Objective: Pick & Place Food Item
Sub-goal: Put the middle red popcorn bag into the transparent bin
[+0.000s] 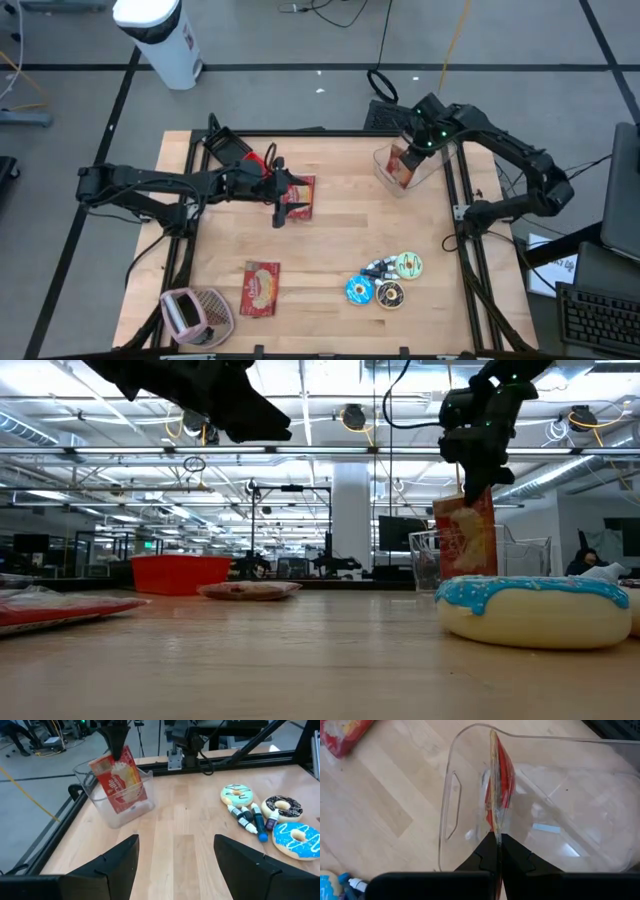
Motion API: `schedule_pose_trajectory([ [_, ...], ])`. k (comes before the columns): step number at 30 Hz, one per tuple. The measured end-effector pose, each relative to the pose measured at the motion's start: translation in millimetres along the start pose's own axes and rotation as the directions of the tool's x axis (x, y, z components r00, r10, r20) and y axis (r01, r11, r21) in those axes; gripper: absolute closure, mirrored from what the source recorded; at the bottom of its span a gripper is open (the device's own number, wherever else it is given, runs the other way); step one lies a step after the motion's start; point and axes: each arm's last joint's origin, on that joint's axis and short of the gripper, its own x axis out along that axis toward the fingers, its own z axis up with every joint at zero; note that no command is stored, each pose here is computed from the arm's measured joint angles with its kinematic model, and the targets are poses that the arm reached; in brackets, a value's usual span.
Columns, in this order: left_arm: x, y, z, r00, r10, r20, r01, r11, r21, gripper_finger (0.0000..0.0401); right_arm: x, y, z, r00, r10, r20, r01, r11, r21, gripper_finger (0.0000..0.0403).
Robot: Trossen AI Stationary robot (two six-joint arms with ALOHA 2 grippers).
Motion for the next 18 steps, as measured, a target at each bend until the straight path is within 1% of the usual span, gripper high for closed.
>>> schedule_pose_trajectory([
  [7,0.2,0.0,0.0,1.000,0.000,0.001,0.000,1.000,0.000,0.0135,2.3,-0.7,3.9,1.000,-0.005,0.022,0.006,1.000,-0.003,0.0403],
  [18,0.2,0.0,0.0,1.000,0.000,0.001,0.000,1.000,0.000,0.0146,2.3,-0.3,2.4,1.000,0.006,0.007,-0.006,1.000,0.024,0.0402],
])
